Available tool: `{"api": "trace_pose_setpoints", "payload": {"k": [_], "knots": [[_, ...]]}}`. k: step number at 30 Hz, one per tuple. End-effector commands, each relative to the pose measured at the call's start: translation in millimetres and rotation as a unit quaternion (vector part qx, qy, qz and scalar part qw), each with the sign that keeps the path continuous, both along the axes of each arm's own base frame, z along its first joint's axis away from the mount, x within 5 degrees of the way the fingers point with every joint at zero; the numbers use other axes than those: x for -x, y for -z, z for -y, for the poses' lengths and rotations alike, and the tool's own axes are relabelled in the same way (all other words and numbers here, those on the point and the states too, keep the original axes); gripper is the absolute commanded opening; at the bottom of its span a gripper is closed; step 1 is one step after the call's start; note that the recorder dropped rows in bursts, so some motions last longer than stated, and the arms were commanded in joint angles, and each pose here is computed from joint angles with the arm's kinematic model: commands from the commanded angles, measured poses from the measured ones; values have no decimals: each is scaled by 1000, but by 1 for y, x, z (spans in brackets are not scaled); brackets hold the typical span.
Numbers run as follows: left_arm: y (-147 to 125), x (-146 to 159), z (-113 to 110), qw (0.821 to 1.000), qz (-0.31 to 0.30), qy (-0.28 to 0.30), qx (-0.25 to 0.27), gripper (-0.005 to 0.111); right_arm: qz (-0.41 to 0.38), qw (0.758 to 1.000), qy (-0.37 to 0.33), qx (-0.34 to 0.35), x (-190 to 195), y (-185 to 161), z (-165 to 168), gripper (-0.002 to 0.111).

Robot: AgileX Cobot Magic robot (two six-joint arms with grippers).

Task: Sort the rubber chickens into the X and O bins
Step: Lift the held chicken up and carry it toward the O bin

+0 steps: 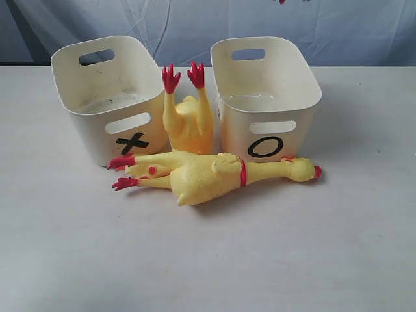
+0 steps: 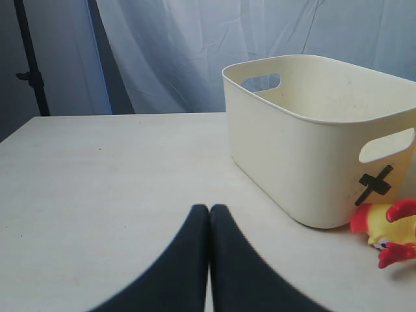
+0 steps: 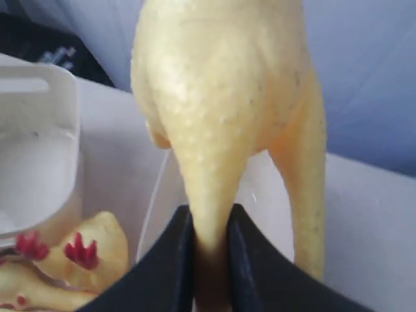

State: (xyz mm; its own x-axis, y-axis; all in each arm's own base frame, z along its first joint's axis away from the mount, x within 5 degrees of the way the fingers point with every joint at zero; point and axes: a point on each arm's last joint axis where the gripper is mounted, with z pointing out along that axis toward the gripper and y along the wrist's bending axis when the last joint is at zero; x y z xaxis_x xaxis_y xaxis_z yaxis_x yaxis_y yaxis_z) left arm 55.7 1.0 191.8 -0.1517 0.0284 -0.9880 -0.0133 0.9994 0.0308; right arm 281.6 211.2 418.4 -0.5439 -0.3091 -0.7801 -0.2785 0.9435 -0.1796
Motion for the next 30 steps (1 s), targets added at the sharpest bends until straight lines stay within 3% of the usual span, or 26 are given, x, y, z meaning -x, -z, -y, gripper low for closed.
{"api": "trace_pose_setpoints", "payload": {"k": [1, 5, 8, 13, 22, 25, 30], "knots": [[0, 0, 1, 1000, 0, 10, 2, 0, -100, 994, -15, 38, -24, 28, 19, -1], [0, 0, 1, 1000, 0, 10, 2, 0, -149, 980, -47, 124, -20, 35, 30, -1], [0, 0, 1, 1000, 0, 10, 2, 0, -143, 977, -70, 142, -19, 32, 30, -1], [0, 0, 1, 1000, 0, 12, 2, 0, -119, 983, -73, 120, -4, 10, 39, -1], [0, 0, 2, 1000, 0, 20, 2, 0, -95, 990, -106, 15, 50, -33, 61, -1], [0, 0, 2, 1000, 0, 20, 2, 0, -105, 989, -99, 21, 59, -24, 69, -1], [0, 0, 2, 1000, 0, 20, 2, 0, -169, 979, -93, 67, 61, 21, 73, -1]]}}
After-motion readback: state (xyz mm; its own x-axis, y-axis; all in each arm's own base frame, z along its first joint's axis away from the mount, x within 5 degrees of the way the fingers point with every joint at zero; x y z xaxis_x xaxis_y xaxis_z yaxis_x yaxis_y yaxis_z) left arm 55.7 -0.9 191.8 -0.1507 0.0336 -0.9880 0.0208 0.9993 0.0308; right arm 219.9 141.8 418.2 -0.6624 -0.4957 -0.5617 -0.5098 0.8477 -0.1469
